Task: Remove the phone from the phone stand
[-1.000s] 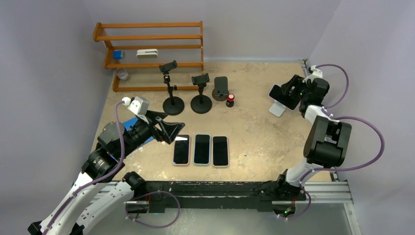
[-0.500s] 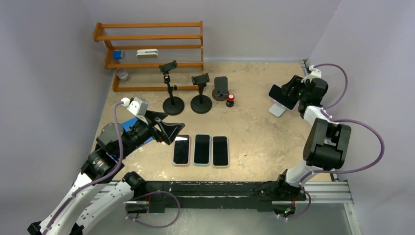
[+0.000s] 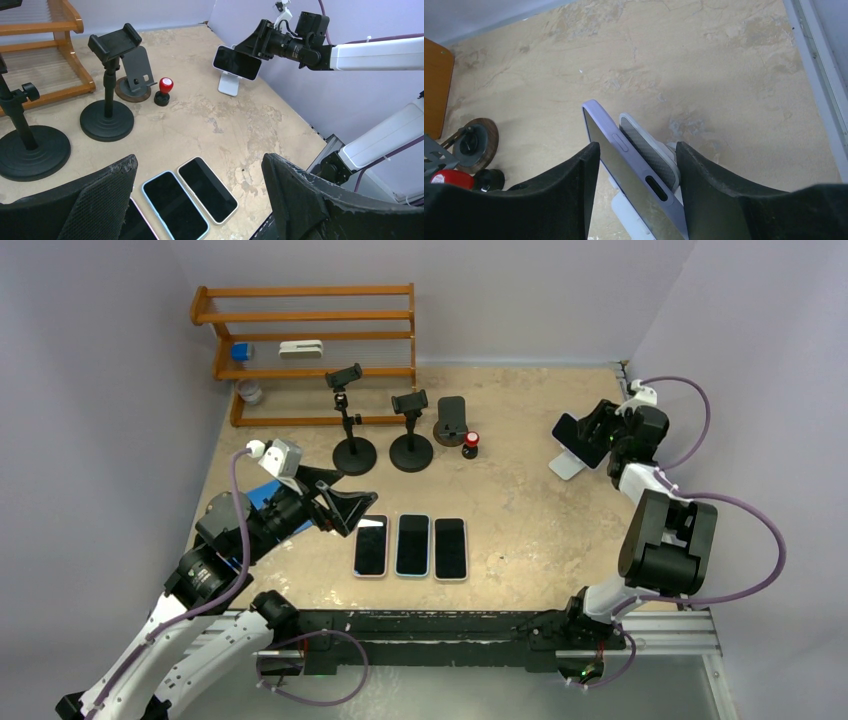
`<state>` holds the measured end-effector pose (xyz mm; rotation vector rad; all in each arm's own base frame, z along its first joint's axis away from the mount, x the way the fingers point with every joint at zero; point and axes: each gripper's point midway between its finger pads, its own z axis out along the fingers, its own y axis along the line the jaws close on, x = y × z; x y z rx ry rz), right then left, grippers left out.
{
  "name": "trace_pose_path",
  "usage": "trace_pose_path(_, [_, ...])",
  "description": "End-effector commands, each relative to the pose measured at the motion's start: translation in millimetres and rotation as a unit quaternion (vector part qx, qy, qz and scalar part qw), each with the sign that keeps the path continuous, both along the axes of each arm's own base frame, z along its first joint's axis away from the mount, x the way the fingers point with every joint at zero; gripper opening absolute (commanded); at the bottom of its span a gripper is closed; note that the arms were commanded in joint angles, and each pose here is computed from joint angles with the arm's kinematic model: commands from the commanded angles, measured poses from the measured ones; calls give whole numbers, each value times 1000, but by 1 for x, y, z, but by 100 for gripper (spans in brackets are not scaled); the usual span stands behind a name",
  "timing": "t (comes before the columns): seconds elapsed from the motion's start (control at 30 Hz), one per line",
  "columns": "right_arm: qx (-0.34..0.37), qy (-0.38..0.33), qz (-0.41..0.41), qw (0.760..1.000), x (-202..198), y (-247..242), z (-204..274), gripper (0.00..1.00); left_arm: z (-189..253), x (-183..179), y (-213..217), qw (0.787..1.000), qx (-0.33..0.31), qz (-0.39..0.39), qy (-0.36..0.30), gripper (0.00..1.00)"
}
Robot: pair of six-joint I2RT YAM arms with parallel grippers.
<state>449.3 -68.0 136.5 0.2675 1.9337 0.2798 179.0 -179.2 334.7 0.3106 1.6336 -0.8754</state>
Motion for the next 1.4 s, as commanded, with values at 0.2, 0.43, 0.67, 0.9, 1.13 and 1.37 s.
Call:
trace_pose_path(0.2, [8,8,20,1000,-13,22,-5,51,17,-3,-1,999,-14,-7,-33,93])
trace_pose_path(0.43, [22,15,30,999,-23,35,-13,57,17,-4,-1,999,-14,-9,-34,93])
trace_pose_path(0.67, [20,20,24,999,-28,37,-17,50,16,-4,-1,999,-14,-8,-33,93])
trace_pose_path(0.9, [15,15,20,1000,-30,36,-15,34,17,-5,-1,999,-14,-7,-34,93])
trace_pose_path(1.13, [34,-2,34,999,-32,46,-10,27,17,-5,-1,999,-13,-7,-34,93])
trace_pose_path(1.37, [52,1,61,997,-35,66,-21,39,16,-4,-2,999,-11,-8,-32,93])
